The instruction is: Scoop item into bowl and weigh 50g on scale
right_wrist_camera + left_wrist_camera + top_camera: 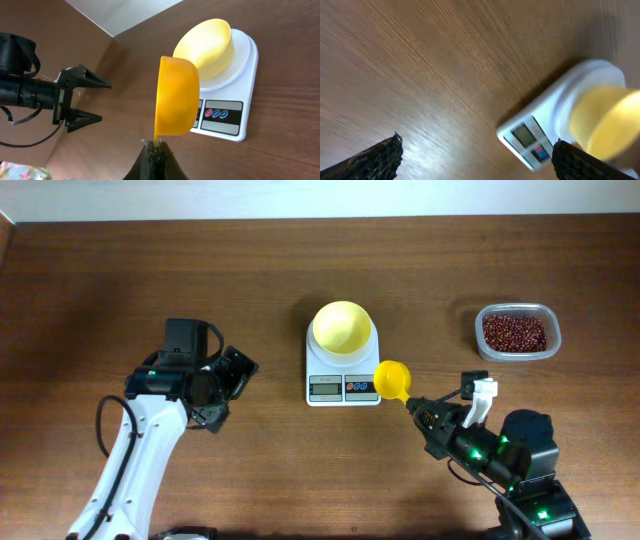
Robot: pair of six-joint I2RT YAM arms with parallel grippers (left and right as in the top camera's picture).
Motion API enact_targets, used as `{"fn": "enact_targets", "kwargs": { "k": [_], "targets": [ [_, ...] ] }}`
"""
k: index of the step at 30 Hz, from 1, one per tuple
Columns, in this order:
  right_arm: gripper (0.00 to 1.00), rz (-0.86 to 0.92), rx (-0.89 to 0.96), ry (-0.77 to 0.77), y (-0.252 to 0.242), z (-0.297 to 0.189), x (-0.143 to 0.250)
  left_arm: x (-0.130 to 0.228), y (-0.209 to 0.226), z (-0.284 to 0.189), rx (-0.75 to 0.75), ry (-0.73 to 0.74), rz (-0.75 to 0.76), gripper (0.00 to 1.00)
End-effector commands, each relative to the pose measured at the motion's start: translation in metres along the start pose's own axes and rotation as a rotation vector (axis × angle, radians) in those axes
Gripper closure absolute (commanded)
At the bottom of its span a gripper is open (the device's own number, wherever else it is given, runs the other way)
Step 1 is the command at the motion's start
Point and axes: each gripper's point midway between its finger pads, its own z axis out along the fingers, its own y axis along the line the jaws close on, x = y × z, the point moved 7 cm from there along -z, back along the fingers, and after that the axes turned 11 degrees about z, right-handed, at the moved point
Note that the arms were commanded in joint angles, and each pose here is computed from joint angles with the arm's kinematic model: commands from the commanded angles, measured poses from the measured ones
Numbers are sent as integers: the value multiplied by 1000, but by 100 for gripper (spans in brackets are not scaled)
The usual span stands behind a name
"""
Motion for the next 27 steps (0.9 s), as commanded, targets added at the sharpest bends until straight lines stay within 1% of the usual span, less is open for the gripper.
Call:
{"fn": "enact_targets", "kwargs": {
  "k": [1, 4, 7, 11, 12, 13, 15, 17, 19, 21, 22, 23, 25, 27],
  "targets": [
    [96, -27, 8, -28, 1, -2, -4, -19, 13, -9, -135, -181, 12, 1],
    [96, -23, 1, -29, 2, -2, -5, -21, 11, -9, -123, -191, 10, 1],
    [96, -64, -62, -65, 13, -3, -12, -21, 11, -9, -124, -191, 10, 1],
    [96, -148, -158, -173, 33, -7, -31, -30, 2, -10, -79, -249, 18, 1],
    [96, -145, -156, -205, 35, -8, -35, -30, 2, -10, -79, -249, 18, 1],
    [96, -100, -125, -267, 32, -11, -44, -30, 2, -10, -80, -248, 18, 1],
    [96, -54, -87, -319, 26, -14, -52, -31, 1, -10, -75, -252, 18, 1],
    [96, 20, -67, -356, 18, -20, -60, -32, -2, -11, -55, -255, 23, 1],
    [96, 27, -78, -346, 16, -22, -61, -31, -2, -10, -55, -248, 70, 1],
    [96, 29, -86, -337, 14, -24, -63, -31, -12, -14, 1, -231, 195, 9],
    [96, 33, -78, -348, 11, -27, -65, -31, -23, -21, 57, -234, 282, 23],
    [96, 39, -61, -371, 7, -30, -69, -32, -32, -31, 106, -250, 348, 34],
    [96, 55, -47, -389, 4, -33, -72, -34, -44, -48, 155, -287, 431, 49],
    [96, 83, -49, -373, 2, -32, -70, -29, -51, -59, 203, -295, 528, 55]
  ]
}}
